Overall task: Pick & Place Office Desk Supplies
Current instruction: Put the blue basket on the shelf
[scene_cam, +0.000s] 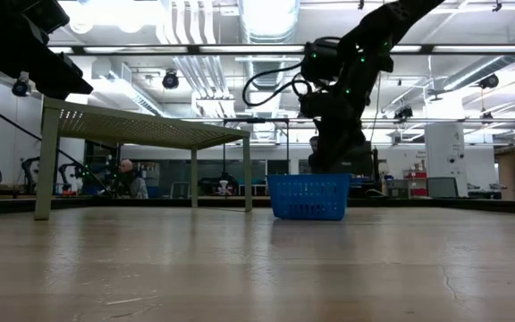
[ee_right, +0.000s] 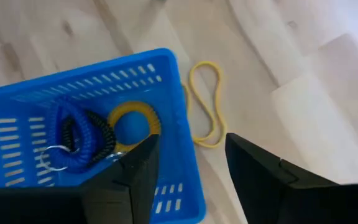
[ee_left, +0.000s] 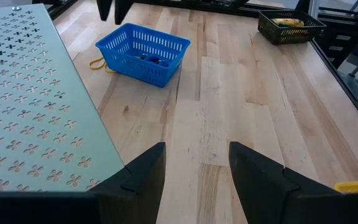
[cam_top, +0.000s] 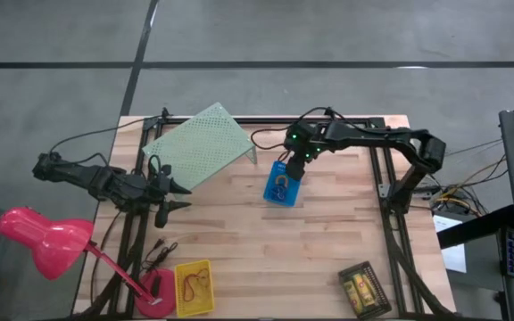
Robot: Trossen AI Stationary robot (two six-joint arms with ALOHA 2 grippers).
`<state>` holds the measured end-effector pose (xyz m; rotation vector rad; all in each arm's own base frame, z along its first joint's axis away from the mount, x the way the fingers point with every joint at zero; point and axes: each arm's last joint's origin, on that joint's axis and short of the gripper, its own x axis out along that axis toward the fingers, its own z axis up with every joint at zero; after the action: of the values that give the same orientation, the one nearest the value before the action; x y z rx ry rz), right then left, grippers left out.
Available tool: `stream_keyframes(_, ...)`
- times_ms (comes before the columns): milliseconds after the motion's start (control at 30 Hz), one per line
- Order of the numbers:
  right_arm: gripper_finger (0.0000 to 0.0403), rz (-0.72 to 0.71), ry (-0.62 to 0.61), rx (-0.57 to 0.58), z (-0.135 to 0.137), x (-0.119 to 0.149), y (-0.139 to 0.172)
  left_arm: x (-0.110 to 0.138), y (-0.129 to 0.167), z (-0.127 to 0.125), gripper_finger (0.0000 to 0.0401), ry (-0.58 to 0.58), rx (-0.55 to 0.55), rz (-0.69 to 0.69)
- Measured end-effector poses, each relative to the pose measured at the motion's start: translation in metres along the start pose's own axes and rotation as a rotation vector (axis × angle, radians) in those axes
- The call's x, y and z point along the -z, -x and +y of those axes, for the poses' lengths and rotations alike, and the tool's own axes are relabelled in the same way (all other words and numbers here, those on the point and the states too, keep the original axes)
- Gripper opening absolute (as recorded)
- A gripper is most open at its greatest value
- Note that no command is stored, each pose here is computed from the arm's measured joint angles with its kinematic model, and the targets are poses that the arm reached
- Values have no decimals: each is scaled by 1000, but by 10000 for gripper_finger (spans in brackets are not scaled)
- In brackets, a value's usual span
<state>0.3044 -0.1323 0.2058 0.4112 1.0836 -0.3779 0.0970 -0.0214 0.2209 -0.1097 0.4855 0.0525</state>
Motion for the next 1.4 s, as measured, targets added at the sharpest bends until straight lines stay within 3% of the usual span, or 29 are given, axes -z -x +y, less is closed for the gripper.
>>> stream_keyframes(167, 173, 32, -1, -72, 2, 1, -7, 0, 0, 0, 183, 0, 0, 0)
stream_keyframes(500, 162, 49, 99, -63, -1, 6, -21, 0, 0, 0, 183, 0, 0, 0)
stream_keyframes(733, 156, 82, 103, -60, -3, 11, -37, 0, 0, 0, 183, 0, 0, 0)
stream_keyframes(933, 113, 87, 104, -45, -3, 11, -40, 0, 0, 0, 183, 0, 0, 0)
stream_keyframes(1200, 22, 88, 129, 14, -5, 12, -41, 0, 0, 0, 183, 0, 0, 0)
stream_keyframes(1400, 12, 87, 138, 13, -5, 12, -40, 0, 0, 0, 183, 0, 0, 0)
